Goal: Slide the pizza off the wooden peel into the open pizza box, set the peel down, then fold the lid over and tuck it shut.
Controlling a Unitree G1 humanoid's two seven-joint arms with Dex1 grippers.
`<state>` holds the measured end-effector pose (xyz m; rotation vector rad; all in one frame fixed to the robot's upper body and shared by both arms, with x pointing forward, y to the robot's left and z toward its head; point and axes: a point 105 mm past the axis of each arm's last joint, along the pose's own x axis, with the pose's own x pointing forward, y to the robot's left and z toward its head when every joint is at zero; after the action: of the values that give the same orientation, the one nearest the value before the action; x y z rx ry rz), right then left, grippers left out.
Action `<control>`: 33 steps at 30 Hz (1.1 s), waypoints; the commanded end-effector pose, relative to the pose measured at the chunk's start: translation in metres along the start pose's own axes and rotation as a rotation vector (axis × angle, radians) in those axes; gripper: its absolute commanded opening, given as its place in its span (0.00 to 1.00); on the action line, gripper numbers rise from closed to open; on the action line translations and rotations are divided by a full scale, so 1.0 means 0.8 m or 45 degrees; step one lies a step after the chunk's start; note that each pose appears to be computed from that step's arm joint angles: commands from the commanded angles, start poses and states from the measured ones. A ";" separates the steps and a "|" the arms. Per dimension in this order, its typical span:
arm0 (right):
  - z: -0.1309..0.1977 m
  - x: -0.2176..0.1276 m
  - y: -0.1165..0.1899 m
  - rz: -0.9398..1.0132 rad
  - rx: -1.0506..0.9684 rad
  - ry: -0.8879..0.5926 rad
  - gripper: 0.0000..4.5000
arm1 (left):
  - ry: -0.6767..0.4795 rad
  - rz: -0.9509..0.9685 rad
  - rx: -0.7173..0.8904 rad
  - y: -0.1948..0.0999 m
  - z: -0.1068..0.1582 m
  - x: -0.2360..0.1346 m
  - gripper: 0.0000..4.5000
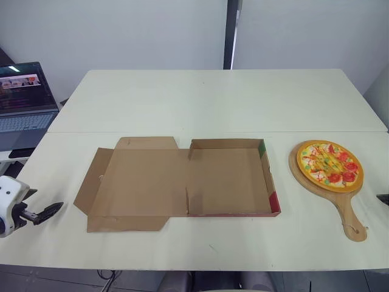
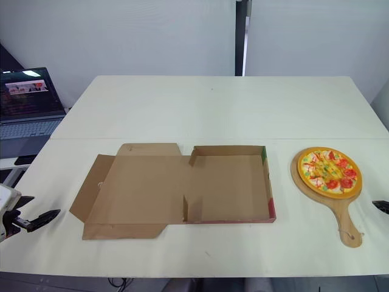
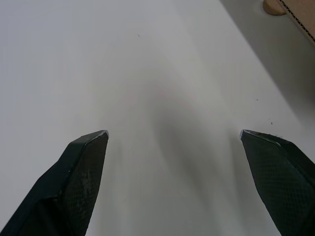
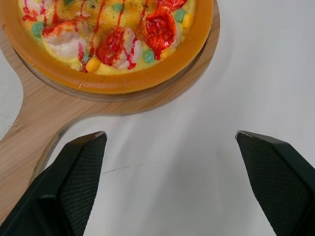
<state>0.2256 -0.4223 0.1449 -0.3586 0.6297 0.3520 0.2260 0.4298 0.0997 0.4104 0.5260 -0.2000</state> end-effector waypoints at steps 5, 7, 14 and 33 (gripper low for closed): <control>0.021 -0.005 -0.005 0.006 -0.080 -0.045 1.00 | -0.130 -0.124 -0.012 0.004 0.029 -0.016 0.99; 0.027 -0.004 -0.001 0.033 -0.090 -0.077 1.00 | -0.176 -0.180 -0.008 -0.001 0.037 -0.018 0.99; 0.056 0.004 0.028 0.177 -0.168 -0.158 1.00 | -0.136 -0.269 0.050 -0.010 0.030 -0.018 0.99; 0.076 0.014 0.049 0.278 -0.294 -0.123 1.00 | -0.134 -0.412 -0.023 -0.020 0.029 -0.025 0.99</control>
<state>0.2457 -0.3603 0.1621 -0.4443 0.5639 0.6450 0.2151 0.4026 0.1114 0.2721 0.5050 -0.5344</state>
